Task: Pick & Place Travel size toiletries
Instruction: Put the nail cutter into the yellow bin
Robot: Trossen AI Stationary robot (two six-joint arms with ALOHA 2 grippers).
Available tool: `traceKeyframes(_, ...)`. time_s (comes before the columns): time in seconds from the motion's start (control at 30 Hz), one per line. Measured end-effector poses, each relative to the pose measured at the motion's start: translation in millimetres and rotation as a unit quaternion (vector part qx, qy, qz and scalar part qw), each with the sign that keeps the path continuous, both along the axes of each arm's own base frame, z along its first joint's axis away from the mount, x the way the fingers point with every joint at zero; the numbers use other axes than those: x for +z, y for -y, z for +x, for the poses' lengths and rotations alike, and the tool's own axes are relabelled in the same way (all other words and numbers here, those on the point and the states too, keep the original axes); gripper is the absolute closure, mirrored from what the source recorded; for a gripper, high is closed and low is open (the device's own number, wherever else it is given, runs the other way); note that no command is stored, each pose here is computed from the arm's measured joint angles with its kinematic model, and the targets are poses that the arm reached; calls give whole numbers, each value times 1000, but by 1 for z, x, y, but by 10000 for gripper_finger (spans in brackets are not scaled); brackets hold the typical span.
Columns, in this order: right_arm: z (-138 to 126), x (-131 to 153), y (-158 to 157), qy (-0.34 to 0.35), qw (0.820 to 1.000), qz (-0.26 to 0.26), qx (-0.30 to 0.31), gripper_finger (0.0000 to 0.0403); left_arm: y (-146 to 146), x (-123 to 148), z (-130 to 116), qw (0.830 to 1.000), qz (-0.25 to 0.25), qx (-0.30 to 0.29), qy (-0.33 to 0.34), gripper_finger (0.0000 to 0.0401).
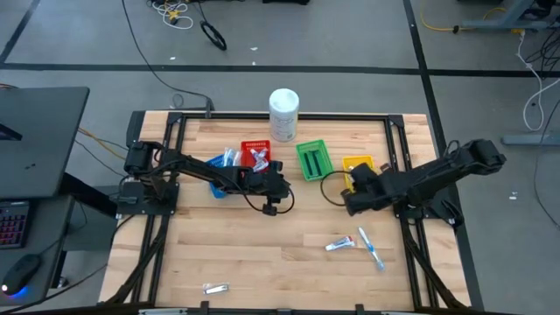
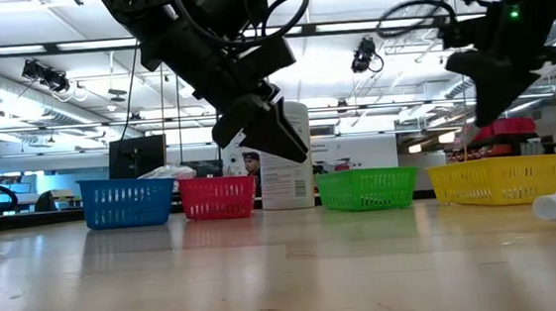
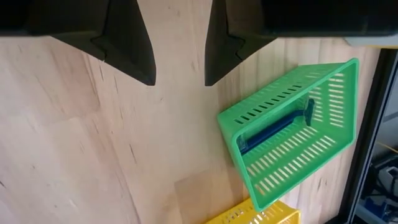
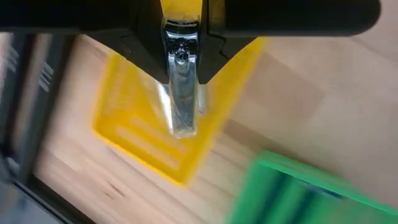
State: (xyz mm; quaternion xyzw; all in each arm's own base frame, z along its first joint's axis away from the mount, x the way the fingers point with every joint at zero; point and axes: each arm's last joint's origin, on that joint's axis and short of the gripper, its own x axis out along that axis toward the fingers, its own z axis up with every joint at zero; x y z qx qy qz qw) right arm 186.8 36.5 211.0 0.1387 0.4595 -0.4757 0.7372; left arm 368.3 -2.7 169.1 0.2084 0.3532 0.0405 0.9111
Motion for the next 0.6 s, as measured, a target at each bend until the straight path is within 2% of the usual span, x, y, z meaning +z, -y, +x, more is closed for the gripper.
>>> traceKeyframes(0.07, -5, 1, 1, -13, 1000, 1, -19, 337, 0, 0, 0, 1000, 0, 0, 1, 257)
traceKeyframes(0.23, -8, -7, 2, -19, 1000, 11, -21, 337, 0, 0, 0, 1000, 0, 0, 1, 257)
traceKeyframes(0.43, -16, -38, 4, -5, 999, 15, -33, 336, 0, 0, 0, 1000, 0, 0, 1, 257)
traceKeyframes(0.6, -21, -56, 8, 3, 999, 26, -42, 318, 0, 0, 0, 1000, 0, 0, 1, 257)
